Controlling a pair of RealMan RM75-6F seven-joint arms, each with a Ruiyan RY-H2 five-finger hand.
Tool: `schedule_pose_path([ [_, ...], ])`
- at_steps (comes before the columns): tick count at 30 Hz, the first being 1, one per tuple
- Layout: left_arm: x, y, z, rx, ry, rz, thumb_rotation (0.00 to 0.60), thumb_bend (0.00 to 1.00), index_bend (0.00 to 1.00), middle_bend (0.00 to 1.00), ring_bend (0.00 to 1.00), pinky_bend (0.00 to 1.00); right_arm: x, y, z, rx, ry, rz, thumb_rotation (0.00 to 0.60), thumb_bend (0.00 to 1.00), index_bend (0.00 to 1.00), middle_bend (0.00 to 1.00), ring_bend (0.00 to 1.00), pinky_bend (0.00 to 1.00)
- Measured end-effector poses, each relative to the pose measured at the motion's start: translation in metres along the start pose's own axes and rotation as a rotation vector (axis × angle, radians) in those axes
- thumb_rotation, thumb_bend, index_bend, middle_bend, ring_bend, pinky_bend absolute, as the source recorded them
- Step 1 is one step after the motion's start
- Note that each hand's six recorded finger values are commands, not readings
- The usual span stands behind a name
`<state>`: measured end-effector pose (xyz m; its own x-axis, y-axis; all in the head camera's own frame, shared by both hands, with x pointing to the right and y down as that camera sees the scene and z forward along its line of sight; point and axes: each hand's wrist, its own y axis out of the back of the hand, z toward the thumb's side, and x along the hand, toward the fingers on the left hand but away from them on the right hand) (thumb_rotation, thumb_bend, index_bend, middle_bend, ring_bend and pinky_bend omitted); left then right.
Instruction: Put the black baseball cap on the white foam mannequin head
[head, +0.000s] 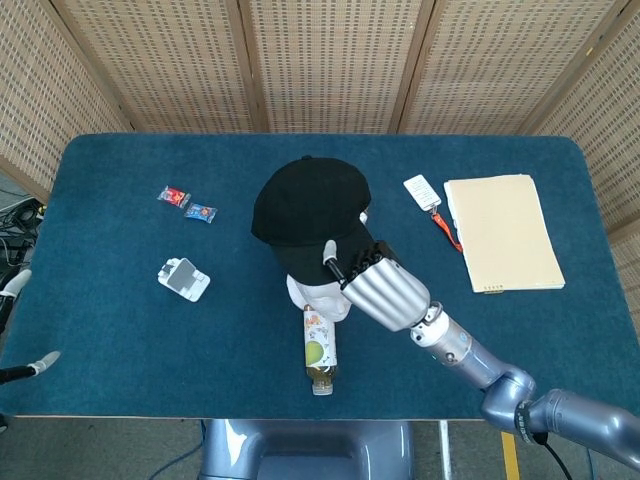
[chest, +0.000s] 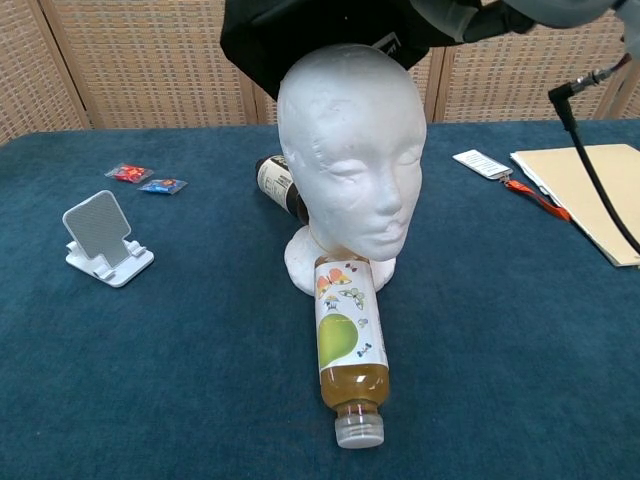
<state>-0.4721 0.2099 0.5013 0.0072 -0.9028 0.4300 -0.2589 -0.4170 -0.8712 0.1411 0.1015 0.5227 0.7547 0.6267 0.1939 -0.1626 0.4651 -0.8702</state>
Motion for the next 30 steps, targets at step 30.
schedule_pose_path([
  [30, 0.000, -0.003, 0.003, 0.010, -0.009, -0.011, 0.600, 0.00, 0.00, 0.00, 0.00, 0.00, 0.055, 0.020, 0.029, -0.136, 0.067, 0.087, 0.600, 0.79, 0.72, 1.00, 1.00, 1.00],
])
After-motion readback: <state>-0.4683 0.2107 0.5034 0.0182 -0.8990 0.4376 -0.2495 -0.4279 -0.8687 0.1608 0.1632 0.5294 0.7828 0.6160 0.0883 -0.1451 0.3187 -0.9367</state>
